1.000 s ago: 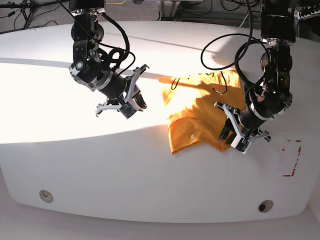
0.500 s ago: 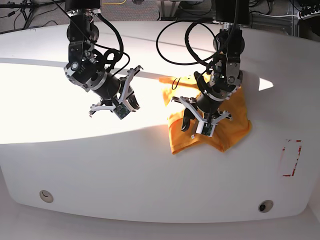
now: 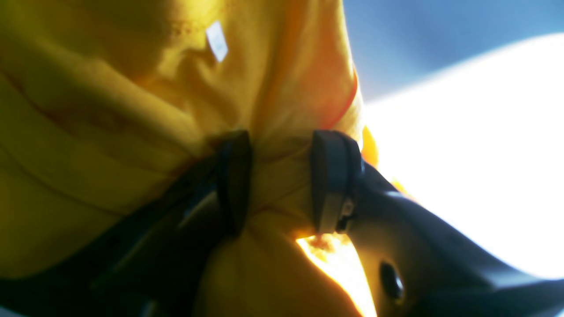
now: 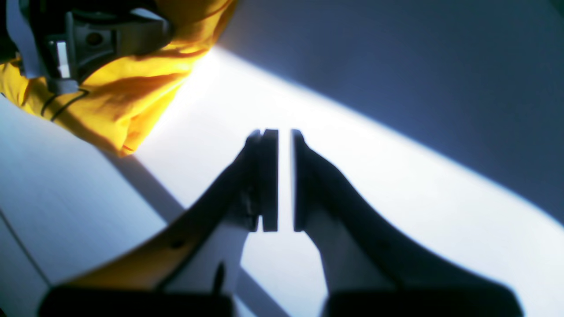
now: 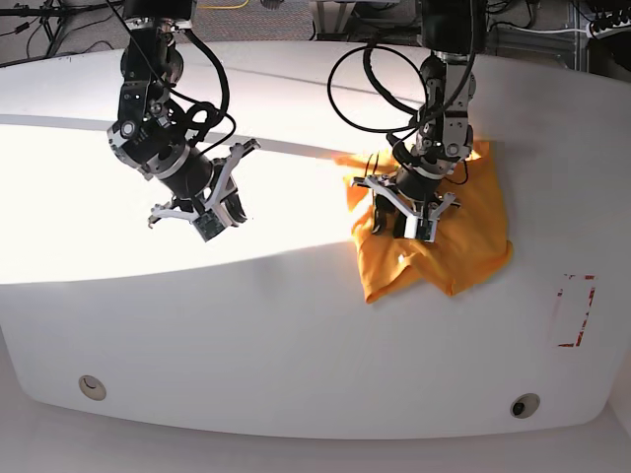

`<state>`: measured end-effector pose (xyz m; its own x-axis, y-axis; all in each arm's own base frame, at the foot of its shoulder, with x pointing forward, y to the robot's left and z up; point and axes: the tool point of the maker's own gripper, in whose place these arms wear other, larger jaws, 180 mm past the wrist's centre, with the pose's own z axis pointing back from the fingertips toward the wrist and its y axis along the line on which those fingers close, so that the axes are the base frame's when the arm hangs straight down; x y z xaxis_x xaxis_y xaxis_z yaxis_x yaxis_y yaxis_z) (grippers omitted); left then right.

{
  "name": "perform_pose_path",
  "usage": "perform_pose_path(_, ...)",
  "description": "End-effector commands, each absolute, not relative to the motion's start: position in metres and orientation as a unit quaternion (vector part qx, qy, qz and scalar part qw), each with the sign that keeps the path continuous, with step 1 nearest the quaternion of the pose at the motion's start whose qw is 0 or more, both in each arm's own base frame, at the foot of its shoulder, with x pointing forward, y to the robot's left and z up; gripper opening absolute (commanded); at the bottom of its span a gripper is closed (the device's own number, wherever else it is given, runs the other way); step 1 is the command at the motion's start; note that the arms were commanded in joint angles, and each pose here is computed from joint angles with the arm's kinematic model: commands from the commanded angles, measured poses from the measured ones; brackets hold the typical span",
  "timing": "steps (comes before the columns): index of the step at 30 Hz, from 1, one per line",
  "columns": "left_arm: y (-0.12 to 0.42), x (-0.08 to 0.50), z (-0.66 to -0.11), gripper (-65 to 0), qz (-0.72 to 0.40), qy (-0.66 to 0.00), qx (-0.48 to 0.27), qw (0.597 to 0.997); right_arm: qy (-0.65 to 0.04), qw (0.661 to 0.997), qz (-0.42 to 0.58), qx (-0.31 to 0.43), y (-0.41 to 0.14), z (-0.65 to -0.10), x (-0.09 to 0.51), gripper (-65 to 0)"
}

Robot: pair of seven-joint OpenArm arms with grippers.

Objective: Fold the T-shirt properly
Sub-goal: 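Slide the folded shirt to the table's edge with the left gripper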

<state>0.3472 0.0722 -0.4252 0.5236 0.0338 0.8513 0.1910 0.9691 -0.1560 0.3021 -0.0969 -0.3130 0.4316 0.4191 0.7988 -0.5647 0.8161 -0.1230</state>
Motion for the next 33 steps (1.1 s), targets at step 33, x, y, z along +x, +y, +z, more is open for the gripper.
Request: perform_pose_path(33,0.392,0.284,-0.376,-43.1,-0.24,-0.266,0.139,0.923,-0.412,0.857,0.293,0.105,-0.094,-0.338,0.26,-61.4)
